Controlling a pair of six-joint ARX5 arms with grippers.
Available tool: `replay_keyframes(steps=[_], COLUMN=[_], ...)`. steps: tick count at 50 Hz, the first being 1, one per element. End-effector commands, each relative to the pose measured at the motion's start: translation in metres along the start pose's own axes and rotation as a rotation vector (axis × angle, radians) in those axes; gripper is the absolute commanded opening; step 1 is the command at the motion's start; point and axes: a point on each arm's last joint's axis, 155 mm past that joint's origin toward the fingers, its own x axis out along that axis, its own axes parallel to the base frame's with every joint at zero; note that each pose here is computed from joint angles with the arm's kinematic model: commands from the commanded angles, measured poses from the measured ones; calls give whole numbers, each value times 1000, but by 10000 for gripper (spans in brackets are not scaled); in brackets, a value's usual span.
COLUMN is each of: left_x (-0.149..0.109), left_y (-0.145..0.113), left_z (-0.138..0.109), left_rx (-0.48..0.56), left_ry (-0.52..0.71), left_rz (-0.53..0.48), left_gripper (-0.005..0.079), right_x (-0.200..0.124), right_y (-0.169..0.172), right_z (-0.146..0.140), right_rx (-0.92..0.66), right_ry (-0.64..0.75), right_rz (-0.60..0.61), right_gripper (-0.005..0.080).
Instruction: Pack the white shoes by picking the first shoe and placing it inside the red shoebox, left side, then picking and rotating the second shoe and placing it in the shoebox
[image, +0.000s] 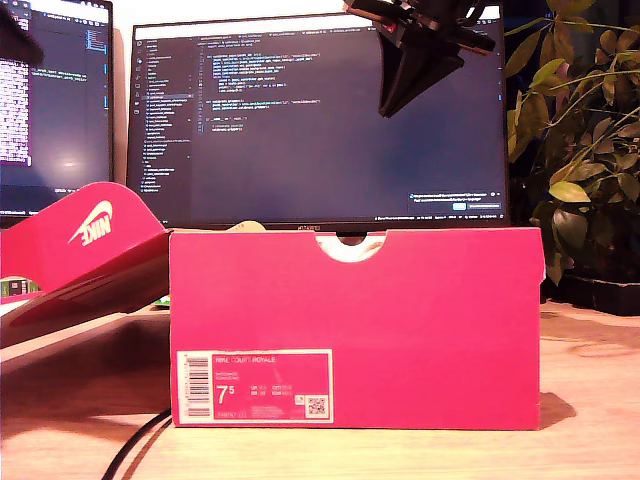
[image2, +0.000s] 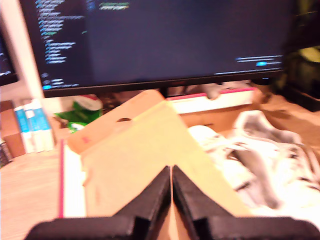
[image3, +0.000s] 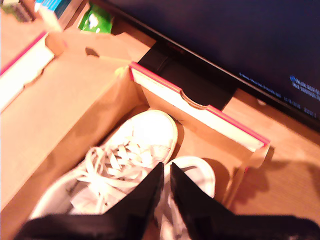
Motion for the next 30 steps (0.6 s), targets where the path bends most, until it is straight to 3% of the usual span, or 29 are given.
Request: replay_keyframes(steps=[1,21,30], left_x=[1,9,11], left_y=[2,7,7], left_z=[3,-8,1], left_rx=[12,5,12], left_ry=[-10,-9,-45], left_rz=[1,-7,-10], left_gripper=[-18,-18,-18], right_x=[-18,-45,-56], right_y=[-15,-122,-162], right_z=[12,11,26], right_rx=[31,181,234], right_ry=[-48,-93,-196], right_rz=[-53,-303,-315], right_gripper=[-13,-13,-13])
